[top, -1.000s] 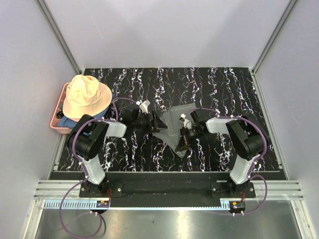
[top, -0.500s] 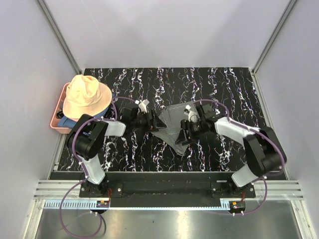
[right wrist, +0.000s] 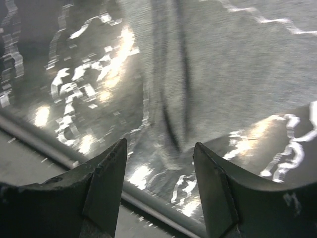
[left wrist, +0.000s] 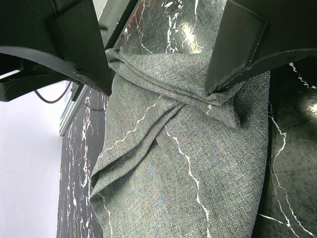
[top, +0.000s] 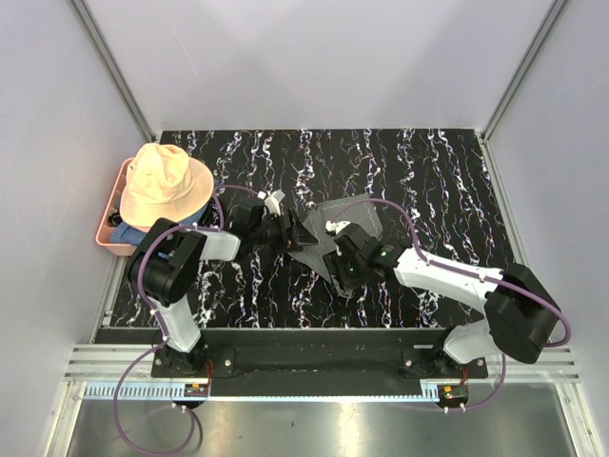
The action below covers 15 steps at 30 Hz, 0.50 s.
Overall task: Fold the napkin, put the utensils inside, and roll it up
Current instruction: Roll the napkin with the utensil
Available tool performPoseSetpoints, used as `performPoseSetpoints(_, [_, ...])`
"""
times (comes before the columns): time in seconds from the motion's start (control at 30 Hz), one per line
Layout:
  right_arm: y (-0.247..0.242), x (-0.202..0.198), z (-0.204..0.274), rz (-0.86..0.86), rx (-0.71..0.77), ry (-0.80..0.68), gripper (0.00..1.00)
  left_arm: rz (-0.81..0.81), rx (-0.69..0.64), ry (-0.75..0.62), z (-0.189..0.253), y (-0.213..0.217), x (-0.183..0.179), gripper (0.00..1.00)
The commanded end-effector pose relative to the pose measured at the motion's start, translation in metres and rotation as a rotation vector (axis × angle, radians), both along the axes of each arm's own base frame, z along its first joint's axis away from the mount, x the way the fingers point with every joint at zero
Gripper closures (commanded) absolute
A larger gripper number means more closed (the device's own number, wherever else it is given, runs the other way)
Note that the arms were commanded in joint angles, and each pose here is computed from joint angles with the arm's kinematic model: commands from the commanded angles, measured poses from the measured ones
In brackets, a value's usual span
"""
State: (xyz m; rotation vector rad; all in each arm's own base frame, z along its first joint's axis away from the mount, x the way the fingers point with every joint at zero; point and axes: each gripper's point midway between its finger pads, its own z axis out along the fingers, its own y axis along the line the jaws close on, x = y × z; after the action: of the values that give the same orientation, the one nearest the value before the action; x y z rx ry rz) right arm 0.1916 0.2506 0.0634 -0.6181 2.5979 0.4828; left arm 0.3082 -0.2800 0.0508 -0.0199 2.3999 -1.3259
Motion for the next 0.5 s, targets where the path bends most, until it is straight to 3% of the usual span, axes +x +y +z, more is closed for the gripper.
performPoseSetpoints(0.0, [-0.008, 0.015, -0.004, -0.041, -0.112, -0.109, 0.37, 0.049, 0.103, 0.061, -0.031, 0.018, -0.001, 0.16])
performPoseSetpoints(0.4, [0.007, 0.006, -0.032, 0.011, -0.207, -0.058, 0.46, 0.047, 0.104, 0.066, -0.032, 0.018, 0.000, 0.16])
performPoseSetpoints(0.47, [0.007, 0.004, -0.040, 0.022, -0.238, -0.033, 0.52, 0.046, 0.102, 0.066, -0.031, 0.018, 0.000, 0.16])
